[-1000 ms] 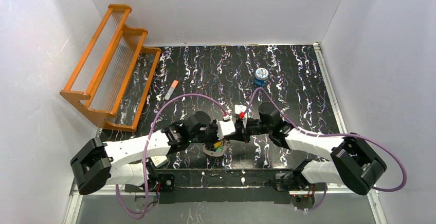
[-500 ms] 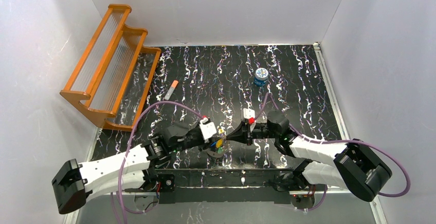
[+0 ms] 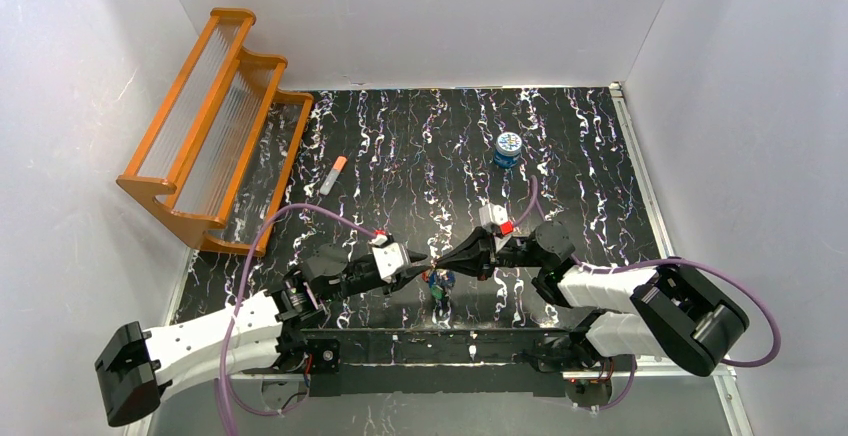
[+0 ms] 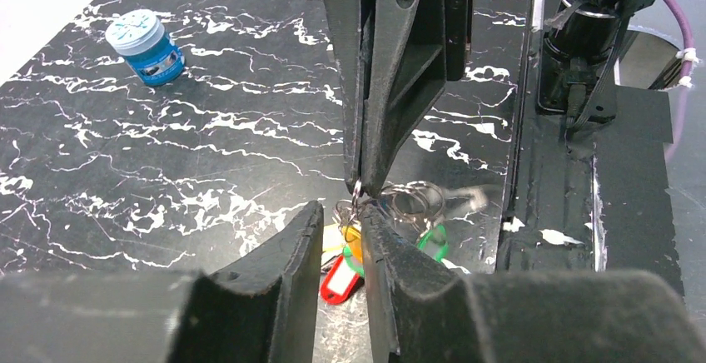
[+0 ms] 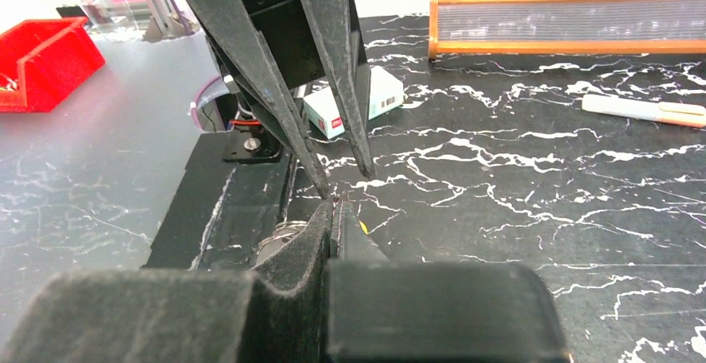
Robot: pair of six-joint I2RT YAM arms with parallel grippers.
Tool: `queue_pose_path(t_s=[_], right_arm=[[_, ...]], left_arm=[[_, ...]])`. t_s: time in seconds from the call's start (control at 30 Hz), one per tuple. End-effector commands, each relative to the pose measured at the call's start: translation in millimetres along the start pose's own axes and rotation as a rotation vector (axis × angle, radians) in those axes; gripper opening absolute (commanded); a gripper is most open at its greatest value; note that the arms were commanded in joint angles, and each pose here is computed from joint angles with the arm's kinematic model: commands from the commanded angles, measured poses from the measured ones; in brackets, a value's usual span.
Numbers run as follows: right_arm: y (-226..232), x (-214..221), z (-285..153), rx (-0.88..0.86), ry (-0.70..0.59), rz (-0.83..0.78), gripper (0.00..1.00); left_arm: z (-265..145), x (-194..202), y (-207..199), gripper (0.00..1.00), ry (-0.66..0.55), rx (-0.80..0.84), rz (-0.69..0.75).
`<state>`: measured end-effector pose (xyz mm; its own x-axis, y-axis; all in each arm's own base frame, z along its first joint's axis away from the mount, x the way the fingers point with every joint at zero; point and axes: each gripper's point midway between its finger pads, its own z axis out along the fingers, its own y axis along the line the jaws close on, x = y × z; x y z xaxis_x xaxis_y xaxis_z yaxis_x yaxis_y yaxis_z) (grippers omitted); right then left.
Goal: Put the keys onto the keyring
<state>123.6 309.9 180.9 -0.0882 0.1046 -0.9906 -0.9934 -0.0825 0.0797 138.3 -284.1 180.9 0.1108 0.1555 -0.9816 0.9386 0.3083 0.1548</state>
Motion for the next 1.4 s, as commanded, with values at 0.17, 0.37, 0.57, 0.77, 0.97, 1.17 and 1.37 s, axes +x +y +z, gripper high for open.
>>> queue_pose_path(t_s=[0.17, 0.37, 0.57, 0.77, 0.97, 1.17, 1.37], right_arm=[[7, -45, 7, -0.053, -0.135, -0.095, 0.01], [8, -49, 8, -0.062, -0.144, -0.091, 0.01], [8, -49, 8, -0.057, -0.147, -0.087, 0.01], [5, -50, 6, -0.028, -0.147, -0.095, 0.01], [3, -50, 6, -0.016, -0.145, -0.099, 0.01], [3, -50, 6, -0.018, -0.142, -0.099, 0.01], [4, -49, 7, -0.026, -0.137, -0.098, 0.01]], left_arm=[[10, -1, -13, 0.16, -0.024, 0.079, 0.006], [14, 6, -15, 0.22, -0.019, 0.087, -0.008], [16, 3, -13, 0.31, -0.028, 0.073, -0.022], [6, -9, -6, 0.39, -0.078, 0.028, -0.020], [-2, -15, -3, 0.38, -0.109, -0.001, -0.026], [-1, -16, -3, 0.27, -0.112, -0.001, -0.028], [5, -15, -5, 0.20, -0.102, 0.017, -0.027]])
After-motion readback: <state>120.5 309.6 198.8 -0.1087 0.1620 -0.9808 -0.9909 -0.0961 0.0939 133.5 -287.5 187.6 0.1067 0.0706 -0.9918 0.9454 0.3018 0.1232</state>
